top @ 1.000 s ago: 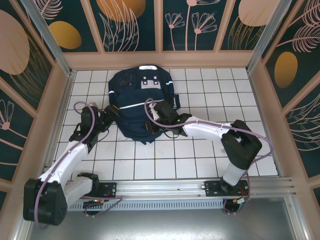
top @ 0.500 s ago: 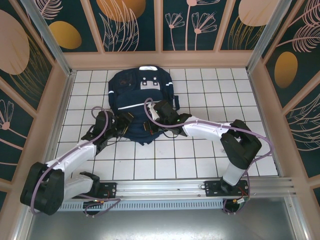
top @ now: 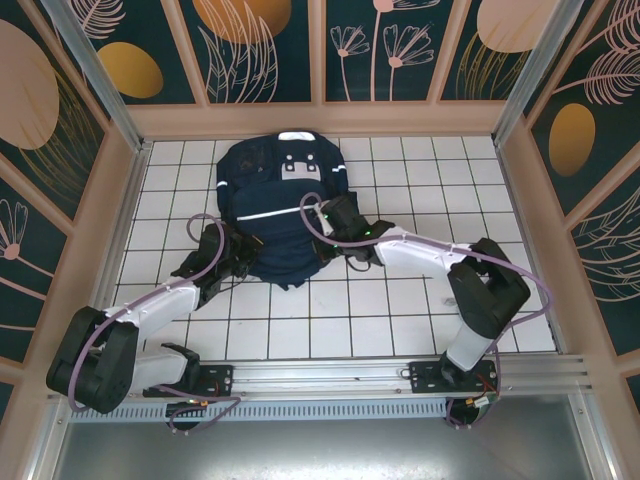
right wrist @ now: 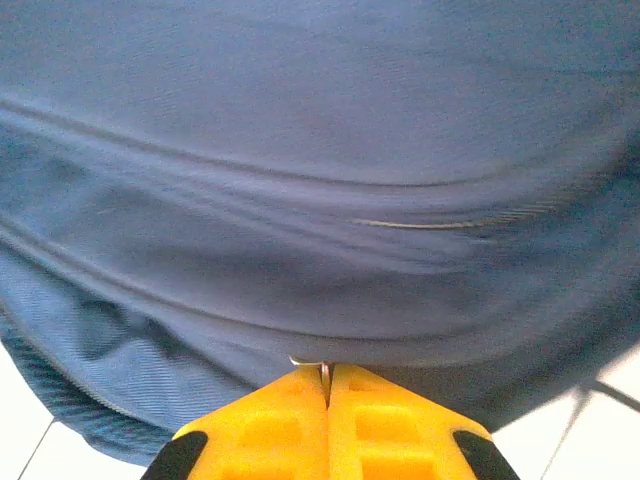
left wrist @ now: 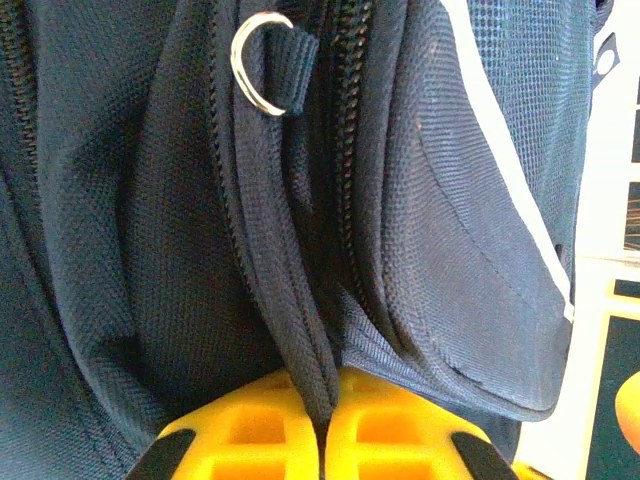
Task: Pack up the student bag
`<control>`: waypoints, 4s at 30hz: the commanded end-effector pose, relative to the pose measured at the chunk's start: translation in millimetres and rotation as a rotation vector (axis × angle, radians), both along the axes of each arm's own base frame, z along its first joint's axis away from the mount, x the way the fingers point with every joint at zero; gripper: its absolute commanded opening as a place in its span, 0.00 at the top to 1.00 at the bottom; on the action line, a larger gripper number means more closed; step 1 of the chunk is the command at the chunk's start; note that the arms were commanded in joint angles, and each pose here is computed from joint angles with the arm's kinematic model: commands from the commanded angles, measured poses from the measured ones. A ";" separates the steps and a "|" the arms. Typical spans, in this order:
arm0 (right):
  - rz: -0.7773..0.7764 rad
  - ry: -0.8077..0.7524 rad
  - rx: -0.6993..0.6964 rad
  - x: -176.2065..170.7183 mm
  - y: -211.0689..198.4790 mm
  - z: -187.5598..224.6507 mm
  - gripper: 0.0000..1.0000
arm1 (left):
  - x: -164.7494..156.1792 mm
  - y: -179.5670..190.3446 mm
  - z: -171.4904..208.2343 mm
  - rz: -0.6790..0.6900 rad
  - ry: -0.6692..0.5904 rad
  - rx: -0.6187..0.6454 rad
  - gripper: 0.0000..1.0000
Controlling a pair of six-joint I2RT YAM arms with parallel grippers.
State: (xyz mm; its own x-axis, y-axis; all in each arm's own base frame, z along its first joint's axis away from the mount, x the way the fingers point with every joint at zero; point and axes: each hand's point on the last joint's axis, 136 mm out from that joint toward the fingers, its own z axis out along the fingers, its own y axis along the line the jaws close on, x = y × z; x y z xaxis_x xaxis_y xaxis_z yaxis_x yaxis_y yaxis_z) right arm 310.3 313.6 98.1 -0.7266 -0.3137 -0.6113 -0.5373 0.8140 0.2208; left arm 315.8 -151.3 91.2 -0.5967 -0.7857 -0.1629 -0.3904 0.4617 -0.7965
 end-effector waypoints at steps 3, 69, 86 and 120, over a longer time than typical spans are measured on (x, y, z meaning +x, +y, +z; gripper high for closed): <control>-0.116 -0.147 -0.098 49.8 -55.2 15.8 1.00 | -5.5 20.8 -15.1 0.054 0.012 0.091 0.98; -0.016 0.190 0.318 76.6 -28.7 31.1 0.84 | 7.1 33.1 57.5 -0.119 -0.102 0.438 0.39; -0.022 0.230 0.302 94.8 -16.0 12.2 0.82 | 30.8 64.5 39.9 0.028 -0.079 0.411 0.32; -0.087 0.037 0.015 97.0 -49.0 7.7 0.74 | 47.2 67.8 1.1 -0.002 -0.003 0.417 0.37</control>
